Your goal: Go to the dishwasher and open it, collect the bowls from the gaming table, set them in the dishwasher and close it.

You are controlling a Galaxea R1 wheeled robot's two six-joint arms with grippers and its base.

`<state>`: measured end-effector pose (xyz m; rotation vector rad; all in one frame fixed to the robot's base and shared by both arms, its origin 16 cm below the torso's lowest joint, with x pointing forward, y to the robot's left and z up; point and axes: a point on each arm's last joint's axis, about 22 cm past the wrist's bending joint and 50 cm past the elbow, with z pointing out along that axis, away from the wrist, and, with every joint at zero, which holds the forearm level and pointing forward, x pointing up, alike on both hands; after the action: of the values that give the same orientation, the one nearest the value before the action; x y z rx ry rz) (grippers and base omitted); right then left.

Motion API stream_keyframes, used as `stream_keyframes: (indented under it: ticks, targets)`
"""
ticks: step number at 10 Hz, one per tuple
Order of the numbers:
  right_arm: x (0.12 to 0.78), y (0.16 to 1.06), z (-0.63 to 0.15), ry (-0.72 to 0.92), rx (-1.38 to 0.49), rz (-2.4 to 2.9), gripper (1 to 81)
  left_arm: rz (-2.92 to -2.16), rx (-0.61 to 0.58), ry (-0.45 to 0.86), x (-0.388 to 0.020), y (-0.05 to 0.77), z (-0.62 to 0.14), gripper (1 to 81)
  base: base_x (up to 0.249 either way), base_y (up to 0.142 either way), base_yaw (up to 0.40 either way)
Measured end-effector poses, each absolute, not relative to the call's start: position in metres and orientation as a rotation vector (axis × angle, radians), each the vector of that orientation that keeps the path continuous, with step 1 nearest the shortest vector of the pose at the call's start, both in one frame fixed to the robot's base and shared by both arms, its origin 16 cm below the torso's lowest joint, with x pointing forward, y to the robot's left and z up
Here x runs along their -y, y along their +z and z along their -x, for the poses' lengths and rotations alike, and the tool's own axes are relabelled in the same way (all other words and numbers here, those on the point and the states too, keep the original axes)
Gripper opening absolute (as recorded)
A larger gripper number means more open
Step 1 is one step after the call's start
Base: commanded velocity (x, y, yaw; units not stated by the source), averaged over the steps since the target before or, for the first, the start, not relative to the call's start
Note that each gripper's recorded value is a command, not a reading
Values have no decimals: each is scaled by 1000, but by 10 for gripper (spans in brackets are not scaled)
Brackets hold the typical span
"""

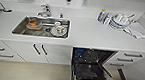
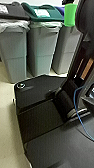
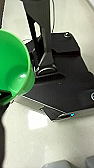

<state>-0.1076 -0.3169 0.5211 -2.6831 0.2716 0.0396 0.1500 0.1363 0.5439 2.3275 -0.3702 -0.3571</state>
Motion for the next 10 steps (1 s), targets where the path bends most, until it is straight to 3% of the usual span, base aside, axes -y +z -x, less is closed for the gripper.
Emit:
stream_keyframes:
  ticks: [3, 5, 8, 10]
  targets:
    - [346, 535, 7, -128, -272, 2656, 10, -2332, 325, -478, -161, 537, -36, 811, 0, 0, 0]
    - [337, 537, -80, -279, -278, 2601, 10, -2376, 304, -532, -188, 525, 22, 811, 0, 0, 0]
    - [334, 544, -171, -397, -285, 2557, 10, -2345, 268, -552, -161, 526, 87, 811, 0, 0, 0]
    - [331, 551, -231, -467, -289, 2528, 10, -2390, 264, -574, -172, 510, 113, 811, 0, 0, 0]
